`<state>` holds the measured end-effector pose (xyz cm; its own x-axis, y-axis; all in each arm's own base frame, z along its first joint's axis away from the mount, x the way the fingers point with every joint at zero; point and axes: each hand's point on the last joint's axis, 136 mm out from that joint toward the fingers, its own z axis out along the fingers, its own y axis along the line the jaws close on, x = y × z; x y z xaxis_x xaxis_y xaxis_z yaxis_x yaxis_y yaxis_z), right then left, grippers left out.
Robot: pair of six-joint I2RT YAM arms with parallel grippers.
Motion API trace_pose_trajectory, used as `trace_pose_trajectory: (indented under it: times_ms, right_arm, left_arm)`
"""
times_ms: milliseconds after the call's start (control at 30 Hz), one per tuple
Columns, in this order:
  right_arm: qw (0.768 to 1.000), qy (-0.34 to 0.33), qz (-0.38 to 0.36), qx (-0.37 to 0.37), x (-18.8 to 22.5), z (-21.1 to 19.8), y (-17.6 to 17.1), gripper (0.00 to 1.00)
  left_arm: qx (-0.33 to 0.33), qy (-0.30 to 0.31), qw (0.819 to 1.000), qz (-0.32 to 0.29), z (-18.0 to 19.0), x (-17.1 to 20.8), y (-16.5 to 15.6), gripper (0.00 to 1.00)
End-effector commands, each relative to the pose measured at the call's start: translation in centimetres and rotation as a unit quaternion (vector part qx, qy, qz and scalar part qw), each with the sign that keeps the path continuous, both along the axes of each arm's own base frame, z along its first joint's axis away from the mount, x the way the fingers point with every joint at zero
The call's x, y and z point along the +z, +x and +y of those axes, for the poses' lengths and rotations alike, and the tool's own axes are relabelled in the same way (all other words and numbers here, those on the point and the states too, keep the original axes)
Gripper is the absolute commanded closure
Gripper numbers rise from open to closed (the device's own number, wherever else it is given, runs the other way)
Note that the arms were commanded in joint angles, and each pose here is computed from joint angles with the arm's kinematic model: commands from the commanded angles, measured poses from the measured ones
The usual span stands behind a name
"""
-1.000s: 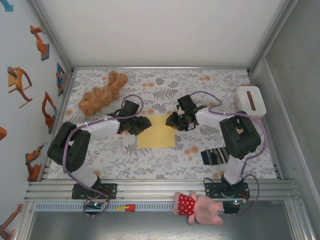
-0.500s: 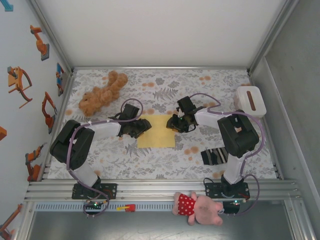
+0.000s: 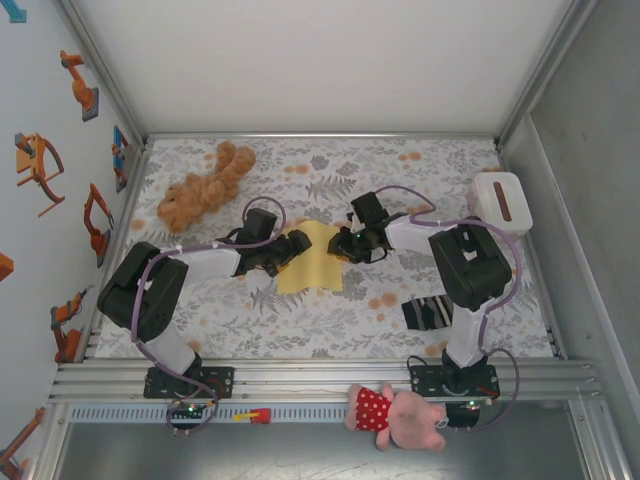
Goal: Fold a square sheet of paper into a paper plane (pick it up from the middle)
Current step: First fold in half a square sheet of paper at the center of the table.
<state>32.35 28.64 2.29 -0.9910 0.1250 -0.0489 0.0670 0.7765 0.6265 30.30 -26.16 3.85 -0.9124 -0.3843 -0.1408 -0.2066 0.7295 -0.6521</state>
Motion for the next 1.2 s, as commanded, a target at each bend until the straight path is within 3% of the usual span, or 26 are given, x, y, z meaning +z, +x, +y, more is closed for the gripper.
trace_pose_trajectory:
  times_ms: [0, 333, 633, 867, 1033, 1167]
  right_arm:
    - [1.000, -0.011, 0.026, 0.007, -2.1, 0.7, -0.9, 0.70]
    - [0.999, 0.017, 0.029, 0.020, -1.8, 2.8, -1.1, 0.72]
    - [0.999, 0.024, 0.029, 0.015, -1.8, 2.8, -1.2, 0.74]
    - [1.000, 0.027, 0.005, 0.006, -0.4, 2.6, -0.6, 0.74]
    - [0.997, 0.046, -0.061, -0.018, 3.6, 1.5, 1.3, 0.73]
    - [0.989, 0.083, -0.116, -0.042, 7.0, -0.3, 3.0, 0.69]
  left_arm:
    - [-0.016, 0.029, 0.999, 0.022, 0.9, -1.7, -1.8, 0.15]
    - [-0.046, 0.074, 0.996, 0.019, 0.6, -1.4, -1.8, 0.18]
    - [-0.059, 0.078, 0.995, 0.009, 0.2, -1.0, -1.2, 0.25]
    - [-0.070, 0.094, 0.993, -0.003, 0.3, -0.7, -0.7, 0.41]
    - [-0.088, 0.098, 0.991, -0.032, 0.2, 0.8, -0.3, 0.60]
    - [-0.105, 0.074, 0.989, -0.068, -0.4, 3.8, 0.2, 0.67]
